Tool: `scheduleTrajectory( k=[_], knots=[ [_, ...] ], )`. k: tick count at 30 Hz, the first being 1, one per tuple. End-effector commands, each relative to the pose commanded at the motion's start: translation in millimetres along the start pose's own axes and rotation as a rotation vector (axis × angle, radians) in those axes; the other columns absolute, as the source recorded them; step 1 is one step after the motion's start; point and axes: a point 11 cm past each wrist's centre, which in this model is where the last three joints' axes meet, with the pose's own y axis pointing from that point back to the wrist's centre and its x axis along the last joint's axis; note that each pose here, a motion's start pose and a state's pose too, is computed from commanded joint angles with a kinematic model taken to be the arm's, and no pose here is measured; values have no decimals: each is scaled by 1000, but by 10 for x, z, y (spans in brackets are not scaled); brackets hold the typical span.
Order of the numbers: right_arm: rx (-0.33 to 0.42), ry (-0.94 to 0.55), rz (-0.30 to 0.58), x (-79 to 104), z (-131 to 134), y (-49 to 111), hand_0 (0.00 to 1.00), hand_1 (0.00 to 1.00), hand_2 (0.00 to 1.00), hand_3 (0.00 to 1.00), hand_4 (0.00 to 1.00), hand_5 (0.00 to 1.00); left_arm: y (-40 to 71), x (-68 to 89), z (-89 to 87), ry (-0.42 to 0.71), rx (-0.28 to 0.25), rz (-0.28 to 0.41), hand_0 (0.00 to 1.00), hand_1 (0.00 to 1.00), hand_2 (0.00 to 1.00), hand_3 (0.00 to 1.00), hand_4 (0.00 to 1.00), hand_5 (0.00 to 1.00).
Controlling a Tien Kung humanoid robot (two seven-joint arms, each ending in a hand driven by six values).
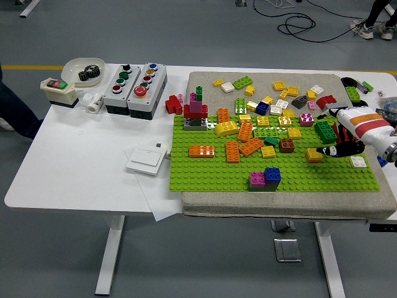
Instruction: Pick up the brick,pile it on top of brick,press brick,pick up the brick,pile it on top of brick,press brick
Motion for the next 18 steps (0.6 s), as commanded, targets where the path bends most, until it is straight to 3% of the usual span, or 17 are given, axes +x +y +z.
scheduleTrajectory(
  k=[4, 5, 16, 18],
  knots=[
    [10, 63, -51, -33, -29, -38, 139, 73, 153, 622, 912, 345, 0, -3, -5, 2, 1, 0, 701, 728, 749, 599, 697, 671],
    [11, 73, -61, -41, -33, -42, 9, 2, 56, 598, 998, 324, -1, -3, -5, 2, 1, 0, 701, 728, 748, 598, 696, 671],
    [15, 78, -171, -195, -49, -126, 2, 2, 17, 656, 998, 308, -3, -2, -20, 1, 3, 0, 701, 728, 748, 599, 695, 670],
    [5, 52, -176, -222, -34, -145, 2, 2, 8, 647, 998, 257, -3, -3, -26, 3, 4, 0, 701, 728, 748, 598, 696, 670]
  ],
)
